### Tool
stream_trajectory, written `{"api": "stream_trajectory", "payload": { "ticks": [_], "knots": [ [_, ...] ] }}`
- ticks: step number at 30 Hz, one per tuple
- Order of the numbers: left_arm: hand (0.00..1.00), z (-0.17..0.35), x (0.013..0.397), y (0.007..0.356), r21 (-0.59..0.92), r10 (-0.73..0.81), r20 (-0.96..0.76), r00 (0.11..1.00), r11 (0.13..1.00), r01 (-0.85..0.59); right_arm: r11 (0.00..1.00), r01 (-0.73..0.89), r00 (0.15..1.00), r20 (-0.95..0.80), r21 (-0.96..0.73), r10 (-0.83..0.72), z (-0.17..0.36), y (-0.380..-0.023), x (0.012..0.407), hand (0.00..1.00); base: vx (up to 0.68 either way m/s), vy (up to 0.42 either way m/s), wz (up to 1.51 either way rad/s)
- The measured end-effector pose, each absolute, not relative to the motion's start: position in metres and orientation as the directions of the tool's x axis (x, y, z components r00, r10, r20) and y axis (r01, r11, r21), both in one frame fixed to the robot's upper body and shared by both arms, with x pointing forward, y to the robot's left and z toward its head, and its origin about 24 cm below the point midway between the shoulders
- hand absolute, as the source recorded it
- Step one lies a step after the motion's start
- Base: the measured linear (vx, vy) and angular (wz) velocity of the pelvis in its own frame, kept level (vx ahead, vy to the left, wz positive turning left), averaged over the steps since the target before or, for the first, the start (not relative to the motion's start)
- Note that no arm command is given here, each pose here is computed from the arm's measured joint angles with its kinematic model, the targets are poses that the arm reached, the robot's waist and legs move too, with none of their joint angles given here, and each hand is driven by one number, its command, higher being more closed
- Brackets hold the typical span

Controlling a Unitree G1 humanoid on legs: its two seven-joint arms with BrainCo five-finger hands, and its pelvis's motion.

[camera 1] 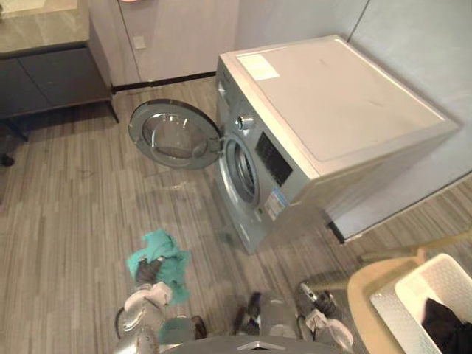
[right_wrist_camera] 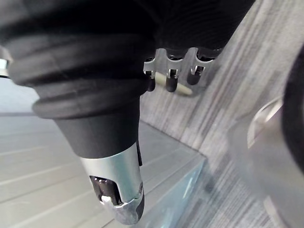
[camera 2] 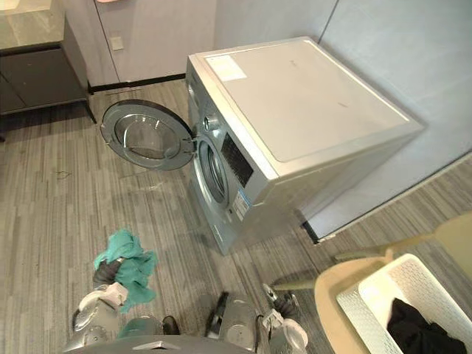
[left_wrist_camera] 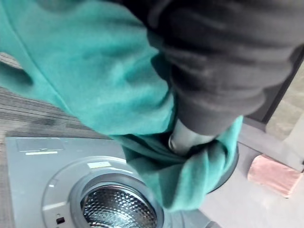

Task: Pick up the laundry basket with both hands and put the clothes into the washing machine.

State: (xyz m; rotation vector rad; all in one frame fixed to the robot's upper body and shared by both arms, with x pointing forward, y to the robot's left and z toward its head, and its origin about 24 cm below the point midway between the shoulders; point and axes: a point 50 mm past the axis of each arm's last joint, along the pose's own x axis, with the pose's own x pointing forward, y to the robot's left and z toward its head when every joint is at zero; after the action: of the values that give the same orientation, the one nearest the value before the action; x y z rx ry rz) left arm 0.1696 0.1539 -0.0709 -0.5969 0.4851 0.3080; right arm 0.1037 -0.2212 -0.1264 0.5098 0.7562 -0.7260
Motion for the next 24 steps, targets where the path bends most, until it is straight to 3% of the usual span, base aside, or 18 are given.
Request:
{"api": "stream_trajectory", "payload": {
  "ticks": [5,9,14,20,24],
  "knots": [
    [1.0,-0.071,0.179,0.138,-0.473,0.059,-0.507,0.86,0.815,-0.334,0.568,0.816,0.409,-0.804,0.11,-0.432,-0.135,-0.23,0.072,0.0,0.5,-0.117,0.45],
    [1.0,-0.068,0.178,0.126,-0.493,-0.002,-0.49,0.872,0.825,-0.275,0.532,0.826,0.458,-0.771,0.185,-0.443,-0.128,-0.231,0.09,0.0,0.67,-0.163,0.11],
    [1.0,-0.066,0.166,0.144,-0.483,0.069,-0.483,0.873,0.81,-0.331,0.489,0.867,0.375,-0.778,0.101,-0.504,-0.126,-0.239,0.069,0.0,0.46,0.023,-0.95],
    [1.0,-0.071,0.153,0.154,-0.45,0.134,-0.525,0.84,0.795,-0.408,0.533,0.841,0.439,-0.687,0.089,-0.578,-0.103,-0.251,0.077,0.0,0.24,0.318,-1.7],
    [1.0,-0.076,0.141,0.16,-0.425,0.161,-0.558,0.814,0.787,-0.447,0.543,0.84,0.421,-0.652,0.017,-0.631,-0.096,-0.272,0.066,0.0,0.27,0.602,-1.27]
  ]
}}
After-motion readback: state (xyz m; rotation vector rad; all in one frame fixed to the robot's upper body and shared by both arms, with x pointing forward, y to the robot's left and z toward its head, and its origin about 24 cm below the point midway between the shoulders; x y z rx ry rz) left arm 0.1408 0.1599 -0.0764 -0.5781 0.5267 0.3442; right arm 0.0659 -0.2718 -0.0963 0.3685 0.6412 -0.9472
